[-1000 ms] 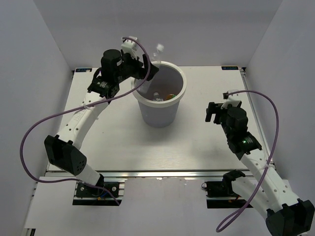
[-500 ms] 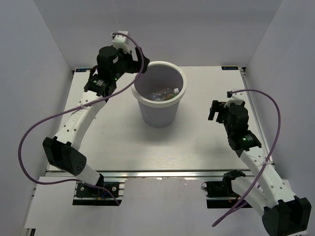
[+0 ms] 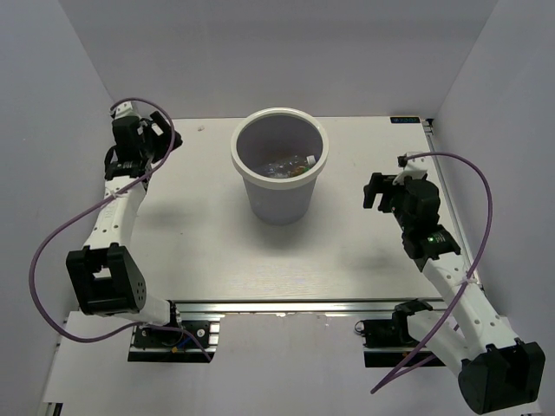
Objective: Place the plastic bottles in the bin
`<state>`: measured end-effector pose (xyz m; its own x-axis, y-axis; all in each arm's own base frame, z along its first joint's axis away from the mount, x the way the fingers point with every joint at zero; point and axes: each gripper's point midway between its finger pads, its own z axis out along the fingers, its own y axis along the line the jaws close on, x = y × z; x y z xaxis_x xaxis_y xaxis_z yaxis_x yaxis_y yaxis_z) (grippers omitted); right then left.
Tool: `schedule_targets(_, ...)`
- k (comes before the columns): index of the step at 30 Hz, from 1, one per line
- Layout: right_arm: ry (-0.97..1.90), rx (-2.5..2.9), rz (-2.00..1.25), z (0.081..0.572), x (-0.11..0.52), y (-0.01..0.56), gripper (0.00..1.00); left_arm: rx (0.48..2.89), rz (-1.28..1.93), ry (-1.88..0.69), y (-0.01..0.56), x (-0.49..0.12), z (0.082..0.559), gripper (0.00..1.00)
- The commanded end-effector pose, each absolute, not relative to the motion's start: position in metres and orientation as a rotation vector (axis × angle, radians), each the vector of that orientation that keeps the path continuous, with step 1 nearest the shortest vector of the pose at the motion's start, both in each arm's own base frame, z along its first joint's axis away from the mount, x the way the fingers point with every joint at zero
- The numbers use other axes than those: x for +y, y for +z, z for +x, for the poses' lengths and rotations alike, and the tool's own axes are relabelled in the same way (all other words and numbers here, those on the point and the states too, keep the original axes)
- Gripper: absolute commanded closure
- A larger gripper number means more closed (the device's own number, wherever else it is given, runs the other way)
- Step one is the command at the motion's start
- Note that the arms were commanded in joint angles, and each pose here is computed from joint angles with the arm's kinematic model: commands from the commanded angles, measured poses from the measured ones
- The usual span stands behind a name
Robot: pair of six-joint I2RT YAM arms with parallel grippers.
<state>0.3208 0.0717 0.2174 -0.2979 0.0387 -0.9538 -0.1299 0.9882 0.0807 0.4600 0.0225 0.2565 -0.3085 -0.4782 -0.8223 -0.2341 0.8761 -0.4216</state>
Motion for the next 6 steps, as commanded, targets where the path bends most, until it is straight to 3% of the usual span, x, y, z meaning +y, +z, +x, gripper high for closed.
schedule_targets(1, 0.224, 1.749, -0.058, 0.3291, 0.0794, 0.2539, 0.11, 1.804, -0.505, -0.285, 0.2962, 0.0176, 0.4529, 0.02)
schedule_targets(6, 0.22, 1.73, -0.06, 0.3285, 0.0787, 0.2568, 0.11, 1.801, -0.493, -0.289, 0.2962, 0.016, 0.4525, 0.02)
